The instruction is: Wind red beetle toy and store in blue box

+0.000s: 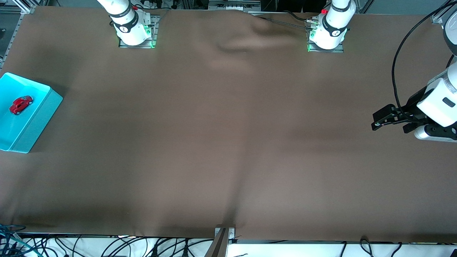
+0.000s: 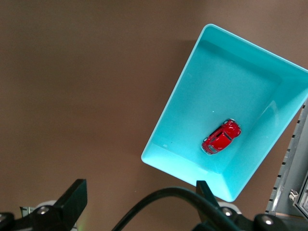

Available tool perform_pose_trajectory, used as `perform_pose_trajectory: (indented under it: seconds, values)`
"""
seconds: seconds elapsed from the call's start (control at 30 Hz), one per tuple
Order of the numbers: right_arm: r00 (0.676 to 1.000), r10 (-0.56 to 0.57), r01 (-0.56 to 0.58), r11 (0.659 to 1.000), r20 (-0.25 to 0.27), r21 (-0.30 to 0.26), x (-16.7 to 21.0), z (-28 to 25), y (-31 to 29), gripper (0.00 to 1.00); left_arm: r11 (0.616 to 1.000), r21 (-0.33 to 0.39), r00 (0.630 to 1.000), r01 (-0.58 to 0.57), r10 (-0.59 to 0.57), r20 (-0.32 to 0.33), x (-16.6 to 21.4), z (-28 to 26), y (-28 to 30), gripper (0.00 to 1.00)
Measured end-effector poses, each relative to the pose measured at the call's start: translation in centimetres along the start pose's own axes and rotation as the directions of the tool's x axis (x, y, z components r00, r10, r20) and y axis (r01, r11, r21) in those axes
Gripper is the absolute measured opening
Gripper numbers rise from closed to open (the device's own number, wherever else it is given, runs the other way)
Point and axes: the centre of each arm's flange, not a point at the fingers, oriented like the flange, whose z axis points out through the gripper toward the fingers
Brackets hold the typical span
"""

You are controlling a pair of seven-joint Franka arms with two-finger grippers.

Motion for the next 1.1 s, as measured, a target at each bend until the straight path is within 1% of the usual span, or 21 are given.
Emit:
perform_pose_trajectory:
  seconds: [0.07, 0.3, 0.5, 0.77, 0.93, 1.1]
  values:
    - [1.000, -0.005, 0.005, 1.000, 0.006, -0.002, 0.2, -0.5, -1.1, 1.00, 1.000, 0.000, 1.000, 0.000, 0.000, 0.000, 0.0, 0.0, 0.0, 1.00]
    - [0.999, 0.033, -0.032, 0.999, 0.031, -0.009, 0.9, -2.5, -5.9, 1.00, 1.000, 0.000, 1.000, 0.001, -0.001, 0.000, 0.0, 0.0, -0.1, 1.00]
    - [0.999, 0.034, -0.033, 0.999, 0.035, -0.033, 0.8, -4.1, -9.8, 1.00, 1.000, 0.000, 1.000, 0.002, -0.002, 0.000, 0.0, 0.0, -0.1, 1.00]
    - [0.997, 0.076, -0.075, 0.997, 0.035, -0.032, 0.5, -5.3, -13.9, 1.00, 1.000, 0.000, 1.000, 0.002, -0.002, 0.000, 0.0, 0.0, -0.1, 1.00]
    - [0.993, 0.110, -0.109, 0.993, 0.044, -0.038, 1.5, -5.3, -16.9, 1.00, 1.000, 0.000, 1.000, 0.002, -0.002, 0.000, 0.0, 0.0, -0.1, 1.00]
    - [0.989, 0.136, -0.133, 0.990, 0.056, -0.052, 3.0, -5.1, -21.2, 1.00, 1.000, 0.000, 1.000, 0.002, -0.002, 0.000, 0.0, 0.0, -0.1, 1.00]
